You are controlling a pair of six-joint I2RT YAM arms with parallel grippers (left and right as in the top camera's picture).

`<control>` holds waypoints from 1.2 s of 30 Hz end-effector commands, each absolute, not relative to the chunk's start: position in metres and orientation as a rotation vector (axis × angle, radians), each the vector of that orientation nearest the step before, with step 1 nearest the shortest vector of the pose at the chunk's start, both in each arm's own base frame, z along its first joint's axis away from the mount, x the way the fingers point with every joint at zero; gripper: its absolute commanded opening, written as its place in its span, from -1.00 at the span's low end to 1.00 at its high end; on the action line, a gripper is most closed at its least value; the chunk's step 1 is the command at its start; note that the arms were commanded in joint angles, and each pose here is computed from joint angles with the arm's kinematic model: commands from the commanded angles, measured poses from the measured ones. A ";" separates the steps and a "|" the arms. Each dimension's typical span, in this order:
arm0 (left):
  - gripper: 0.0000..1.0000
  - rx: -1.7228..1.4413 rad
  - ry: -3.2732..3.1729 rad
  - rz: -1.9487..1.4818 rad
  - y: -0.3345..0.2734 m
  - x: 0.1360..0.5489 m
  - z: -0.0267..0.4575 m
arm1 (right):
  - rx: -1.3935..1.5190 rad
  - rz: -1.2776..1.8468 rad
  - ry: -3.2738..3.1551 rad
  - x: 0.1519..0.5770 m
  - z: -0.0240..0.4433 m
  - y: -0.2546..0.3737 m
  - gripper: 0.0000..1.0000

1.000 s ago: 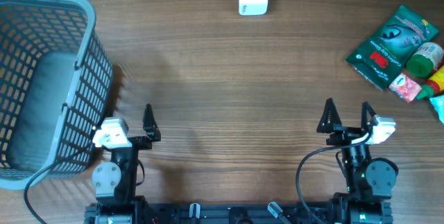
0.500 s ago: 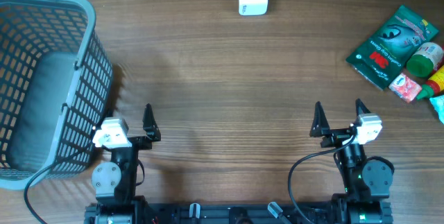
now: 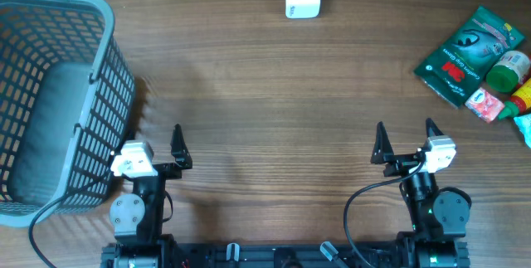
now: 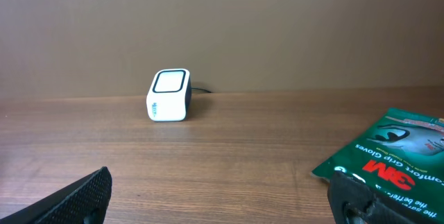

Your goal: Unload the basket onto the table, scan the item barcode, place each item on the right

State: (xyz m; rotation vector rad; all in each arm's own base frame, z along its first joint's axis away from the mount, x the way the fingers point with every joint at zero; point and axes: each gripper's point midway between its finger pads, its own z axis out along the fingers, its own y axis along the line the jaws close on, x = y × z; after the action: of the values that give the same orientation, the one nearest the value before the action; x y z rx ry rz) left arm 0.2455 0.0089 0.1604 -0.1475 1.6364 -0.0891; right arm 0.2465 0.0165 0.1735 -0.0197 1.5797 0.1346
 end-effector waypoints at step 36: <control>1.00 -0.126 1.641 -0.082 0.008 0.246 0.157 | -0.033 0.125 1.567 0.246 0.176 0.017 0.99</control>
State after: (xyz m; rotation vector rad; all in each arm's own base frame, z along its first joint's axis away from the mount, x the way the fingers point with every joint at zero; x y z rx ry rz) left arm 0.2455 0.0089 0.1604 -0.1475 1.6364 -0.0891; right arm 0.2465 0.0165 0.1735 -0.0197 1.5797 0.1346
